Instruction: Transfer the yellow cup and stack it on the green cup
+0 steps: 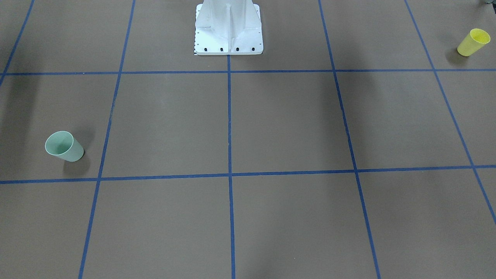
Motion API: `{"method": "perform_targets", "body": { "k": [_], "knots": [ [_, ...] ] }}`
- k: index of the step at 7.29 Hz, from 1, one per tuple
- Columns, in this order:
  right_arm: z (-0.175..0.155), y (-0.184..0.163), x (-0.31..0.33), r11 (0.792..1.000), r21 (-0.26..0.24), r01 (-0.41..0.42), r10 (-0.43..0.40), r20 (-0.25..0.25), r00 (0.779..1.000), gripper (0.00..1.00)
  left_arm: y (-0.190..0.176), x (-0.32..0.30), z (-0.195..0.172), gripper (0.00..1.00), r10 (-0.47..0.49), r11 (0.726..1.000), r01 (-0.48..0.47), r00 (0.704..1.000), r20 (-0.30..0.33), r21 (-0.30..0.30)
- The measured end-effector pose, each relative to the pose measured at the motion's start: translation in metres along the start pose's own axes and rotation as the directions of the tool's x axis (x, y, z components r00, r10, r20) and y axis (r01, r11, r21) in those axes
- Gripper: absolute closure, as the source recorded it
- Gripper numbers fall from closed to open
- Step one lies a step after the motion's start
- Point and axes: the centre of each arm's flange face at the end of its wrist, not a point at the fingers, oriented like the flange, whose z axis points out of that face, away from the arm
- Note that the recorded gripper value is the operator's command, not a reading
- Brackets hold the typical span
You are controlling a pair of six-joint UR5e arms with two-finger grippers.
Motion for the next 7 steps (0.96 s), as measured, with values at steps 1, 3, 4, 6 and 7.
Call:
{"method": "perform_targets", "body": {
  "k": [1,3,4,6,7],
  "knots": [
    [-0.005,-0.001,-0.005,1.0,0.009,0.009,-0.009,-0.001,1.0,0.0,0.009,0.007,0.008,0.0,-0.053,0.999,0.053,0.997,0.061,0.004],
    [-0.011,-0.006,-0.012,0.999,0.023,0.022,-0.022,-0.003,1.0,0.0,0.04,-0.001,0.014,0.0,-0.18,0.984,0.178,0.971,0.158,0.028],
    [-0.011,-0.006,-0.012,0.999,0.023,0.023,-0.023,-0.001,1.0,0.0,0.056,-0.001,0.018,0.0,-0.25,0.968,0.247,0.949,0.195,0.042],
    [-0.013,-0.005,-0.015,0.999,0.028,0.028,-0.028,0.001,1.0,0.0,0.086,0.012,0.043,0.0,-0.39,0.92,0.382,0.875,0.287,0.087],
    [-0.015,-0.006,-0.018,0.999,0.032,0.032,-0.032,0.001,0.999,0.0,0.105,0.019,0.06,0.0,-0.455,0.889,0.444,0.825,0.334,0.114]
  ]
}}
